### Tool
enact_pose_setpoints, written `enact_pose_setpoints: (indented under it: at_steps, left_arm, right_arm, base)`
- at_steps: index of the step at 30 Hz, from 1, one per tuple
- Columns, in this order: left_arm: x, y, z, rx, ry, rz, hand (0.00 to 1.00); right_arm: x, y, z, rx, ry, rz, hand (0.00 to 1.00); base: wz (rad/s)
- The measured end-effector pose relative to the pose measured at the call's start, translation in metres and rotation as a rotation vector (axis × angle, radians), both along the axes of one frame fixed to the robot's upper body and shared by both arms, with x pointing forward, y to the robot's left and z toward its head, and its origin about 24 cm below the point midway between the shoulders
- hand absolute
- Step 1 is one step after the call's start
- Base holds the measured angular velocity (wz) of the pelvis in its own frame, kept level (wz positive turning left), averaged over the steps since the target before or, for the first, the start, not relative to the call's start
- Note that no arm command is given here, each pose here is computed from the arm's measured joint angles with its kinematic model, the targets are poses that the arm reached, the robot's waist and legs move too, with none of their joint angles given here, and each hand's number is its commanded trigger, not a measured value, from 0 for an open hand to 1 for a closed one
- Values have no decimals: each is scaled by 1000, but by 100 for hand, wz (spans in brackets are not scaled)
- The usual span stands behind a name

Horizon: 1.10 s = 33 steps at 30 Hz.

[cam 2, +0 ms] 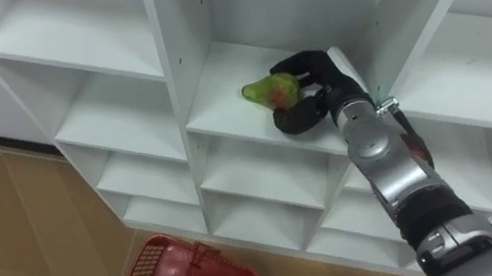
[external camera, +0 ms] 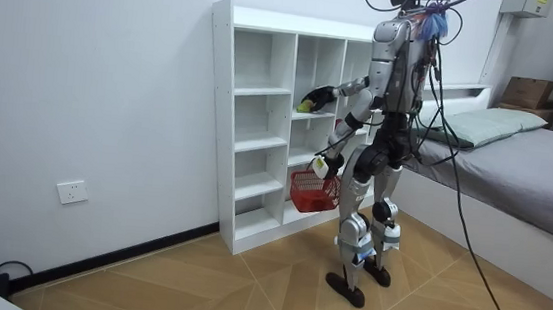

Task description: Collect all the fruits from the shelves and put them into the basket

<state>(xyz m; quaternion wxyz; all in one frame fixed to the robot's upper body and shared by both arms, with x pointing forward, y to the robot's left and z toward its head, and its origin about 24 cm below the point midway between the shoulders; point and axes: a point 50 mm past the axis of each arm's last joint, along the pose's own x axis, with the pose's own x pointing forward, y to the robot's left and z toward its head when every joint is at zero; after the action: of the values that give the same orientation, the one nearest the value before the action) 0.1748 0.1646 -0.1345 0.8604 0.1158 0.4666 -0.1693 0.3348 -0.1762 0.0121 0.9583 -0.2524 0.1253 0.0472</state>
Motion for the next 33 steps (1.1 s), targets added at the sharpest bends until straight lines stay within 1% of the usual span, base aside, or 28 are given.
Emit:
enact_pose_setpoints:
  at_steps: [8, 17, 22, 26, 29, 33]
  left_arm:
    - [0, 0, 0, 0, 1, -2, 100]
    - [4, -1, 3, -5, -28, -4, 100]
    - [11, -4, 8, -27, -75, 10, 100]
    - [11, -6, 8, -35, -90, 12, 100]
    - [5, -8, 6, -53, -79, 29, 100]
    - [-3, -7, 2, -55, -69, 45, 100]
  right_arm:
    - [0, 3, 1, 6, -9, 10, 100]
    - [-11, 13, -1, 66, -25, 36, 100]
    - [-29, 22, -5, 122, -38, 84, 100]
    - [-41, 26, -10, 120, -35, 102, 100]
    - [-55, 30, -14, 120, -31, 132, 100]
    - [-71, 34, -19, 161, -17, 164, 100]
  base:
    - [-2]
    - [-1]
    - [-12]
    - [-15]
    - [-15]
    - [-14]
